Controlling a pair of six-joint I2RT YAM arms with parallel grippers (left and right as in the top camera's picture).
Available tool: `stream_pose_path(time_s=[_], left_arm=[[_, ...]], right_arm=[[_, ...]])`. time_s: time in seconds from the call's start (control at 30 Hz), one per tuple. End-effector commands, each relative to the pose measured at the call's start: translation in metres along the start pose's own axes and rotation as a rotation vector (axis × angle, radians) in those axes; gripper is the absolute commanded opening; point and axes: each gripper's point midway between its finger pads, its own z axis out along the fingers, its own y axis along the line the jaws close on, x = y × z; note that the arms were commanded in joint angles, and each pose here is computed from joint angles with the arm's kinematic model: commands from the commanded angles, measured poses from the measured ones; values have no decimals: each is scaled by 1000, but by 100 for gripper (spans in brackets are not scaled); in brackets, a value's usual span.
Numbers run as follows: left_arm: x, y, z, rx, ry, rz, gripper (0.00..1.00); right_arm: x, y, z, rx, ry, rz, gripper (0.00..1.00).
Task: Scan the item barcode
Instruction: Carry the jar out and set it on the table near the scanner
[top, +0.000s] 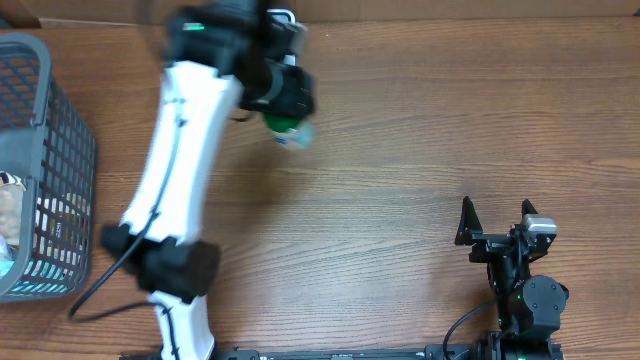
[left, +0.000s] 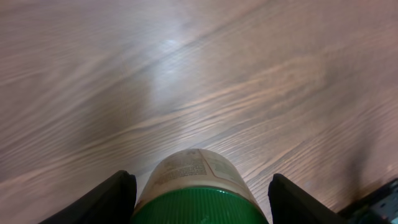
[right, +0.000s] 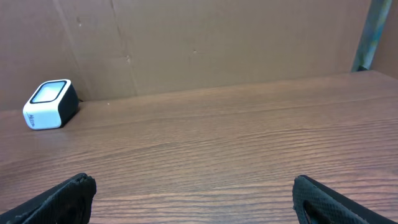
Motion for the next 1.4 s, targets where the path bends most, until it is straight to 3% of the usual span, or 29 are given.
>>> stream_pose_path(time_s=[0.0,0.43,0.73,1.13,1.23,1.37], left_arm=[[4,-29,43,20,74,32,36],[2,-68,156,-37,140,60,36],[-31,-62,175,-178,-33,26,37],[-20,-55,213,-185,-37,-24,38],[-20,-55,215,-183,-40,-23,49],[-23,-56,215,-177,-49,-23,71]], right_arm=[[3,-2,0,7,2,0,100],[3,-2,0,7,2,0,100],[3,-2,0,7,2,0,100],[3,-2,0,7,2,0,100],[3,-2,0,7,2,0,100],[3,-2,0,7,2,0,100]])
